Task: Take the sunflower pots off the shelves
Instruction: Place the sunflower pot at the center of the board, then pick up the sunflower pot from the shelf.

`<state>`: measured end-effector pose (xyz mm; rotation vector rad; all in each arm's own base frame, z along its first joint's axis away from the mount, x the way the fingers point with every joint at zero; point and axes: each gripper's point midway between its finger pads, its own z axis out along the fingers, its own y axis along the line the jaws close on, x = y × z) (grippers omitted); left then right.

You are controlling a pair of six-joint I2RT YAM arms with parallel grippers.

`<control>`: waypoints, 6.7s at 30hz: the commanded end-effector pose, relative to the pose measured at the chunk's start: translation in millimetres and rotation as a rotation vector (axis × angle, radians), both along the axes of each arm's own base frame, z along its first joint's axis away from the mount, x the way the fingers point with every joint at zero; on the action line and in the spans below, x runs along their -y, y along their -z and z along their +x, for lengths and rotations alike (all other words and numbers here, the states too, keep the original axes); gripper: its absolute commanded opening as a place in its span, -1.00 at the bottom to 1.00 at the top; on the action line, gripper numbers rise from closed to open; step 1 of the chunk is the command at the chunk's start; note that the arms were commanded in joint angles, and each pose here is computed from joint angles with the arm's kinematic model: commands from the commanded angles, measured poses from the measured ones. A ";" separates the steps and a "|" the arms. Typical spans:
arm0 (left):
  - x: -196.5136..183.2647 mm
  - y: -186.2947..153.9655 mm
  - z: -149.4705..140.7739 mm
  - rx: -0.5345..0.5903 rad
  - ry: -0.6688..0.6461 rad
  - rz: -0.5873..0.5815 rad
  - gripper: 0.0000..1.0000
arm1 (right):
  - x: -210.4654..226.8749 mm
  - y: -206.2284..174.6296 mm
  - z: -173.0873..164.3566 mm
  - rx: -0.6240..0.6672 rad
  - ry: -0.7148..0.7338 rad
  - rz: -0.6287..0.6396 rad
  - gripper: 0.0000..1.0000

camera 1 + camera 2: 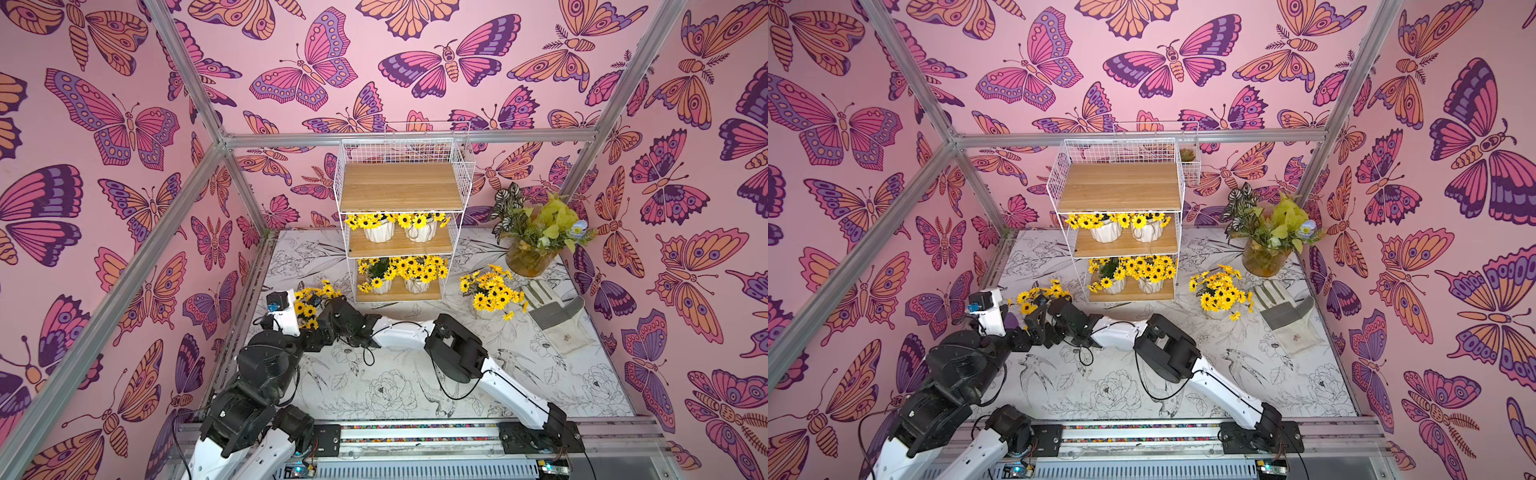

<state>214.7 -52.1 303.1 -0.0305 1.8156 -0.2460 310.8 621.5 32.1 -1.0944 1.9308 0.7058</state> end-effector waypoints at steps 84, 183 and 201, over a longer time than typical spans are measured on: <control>285.0 19.4 208.2 0.115 0.476 0.101 1.00 | 446.6 -253.5 -73.8 0.185 0.674 -0.072 0.97; 331.8 80.7 344.5 0.088 0.220 0.048 0.99 | 430.5 -222.0 -65.3 0.044 0.703 -0.066 0.97; 356.6 93.5 354.9 0.102 0.328 0.173 0.99 | 432.5 -213.0 -68.4 0.012 0.716 -0.055 0.98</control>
